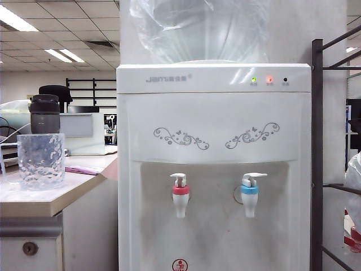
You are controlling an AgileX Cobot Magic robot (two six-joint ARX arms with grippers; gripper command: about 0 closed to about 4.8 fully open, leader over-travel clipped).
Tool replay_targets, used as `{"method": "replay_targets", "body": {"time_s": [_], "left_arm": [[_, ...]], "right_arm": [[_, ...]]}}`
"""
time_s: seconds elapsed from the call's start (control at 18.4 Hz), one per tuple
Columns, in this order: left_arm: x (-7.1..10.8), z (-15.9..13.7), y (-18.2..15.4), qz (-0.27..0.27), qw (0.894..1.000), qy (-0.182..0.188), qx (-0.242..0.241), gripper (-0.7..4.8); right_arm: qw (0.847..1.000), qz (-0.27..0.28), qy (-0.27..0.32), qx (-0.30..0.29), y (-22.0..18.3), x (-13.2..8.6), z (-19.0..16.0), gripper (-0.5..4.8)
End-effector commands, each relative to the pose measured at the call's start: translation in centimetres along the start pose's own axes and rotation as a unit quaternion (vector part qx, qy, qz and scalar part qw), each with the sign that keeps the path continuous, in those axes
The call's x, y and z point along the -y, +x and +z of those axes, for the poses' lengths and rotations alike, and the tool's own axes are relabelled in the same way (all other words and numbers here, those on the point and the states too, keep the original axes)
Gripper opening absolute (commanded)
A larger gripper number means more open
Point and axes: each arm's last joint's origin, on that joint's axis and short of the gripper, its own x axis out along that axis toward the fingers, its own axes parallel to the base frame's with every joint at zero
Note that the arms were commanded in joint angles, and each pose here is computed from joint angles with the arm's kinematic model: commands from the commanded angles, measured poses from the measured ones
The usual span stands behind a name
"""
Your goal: Pick up the plastic mug from the left desk, go to the hot water outlet of the water dispenser, press the vertical switch to get some water, then put the mug back on the desk.
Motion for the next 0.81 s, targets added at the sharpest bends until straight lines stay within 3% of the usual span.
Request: {"method": "replay_targets", "body": {"time_s": [0.05,0.16,0.22,0.27,0.33,0.38,0.43,0.49,0.65,0.81], "left_arm": [[0.0,0.3,0.0,0.001,1.000,0.001,0.013,-0.06],[0.0,-0.1,0.0,0.001,1.000,0.000,-0.007,-0.06],[0.0,1.5,-0.1,-0.003,0.997,-0.019,0.075,-0.05],[0.0,2.9,-0.3,0.000,0.992,-0.038,0.122,0.47],[0.0,3.4,-0.4,0.009,0.993,-0.041,0.106,2.02],[0.0,3.5,-0.3,0.013,0.994,-0.042,0.096,2.59],[-0.1,3.6,0.2,0.010,0.993,-0.085,0.083,3.86],[-0.2,2.9,1.7,0.014,0.994,-0.100,0.050,4.68],[-0.4,1.7,3.7,0.023,0.995,-0.100,0.010,4.72],[-0.7,-0.9,5.7,0.058,0.991,-0.099,-0.066,4.79]], "right_arm": [[0.999,0.002,0.002,0.034,0.0,0.0,0.7,-0.05],[1.000,0.002,0.004,0.027,0.0,0.0,0.5,-0.05],[1.000,0.002,0.006,0.029,0.0,0.0,0.6,-0.05],[0.999,0.003,0.006,0.032,0.0,0.0,0.6,-0.05],[0.999,0.002,0.006,0.033,0.0,0.0,0.6,-0.05],[0.999,0.002,0.006,0.032,0.0,0.0,0.6,-0.05],[1.000,0.002,0.006,0.028,0.0,0.0,0.6,0.04],[1.000,0.002,0.006,0.006,0.0,0.0,0.1,0.04],[1.000,0.000,0.006,-0.010,0.0,0.0,-0.2,0.03],[1.000,0.000,0.006,-0.008,0.0,0.0,-0.1,0.03]]}}
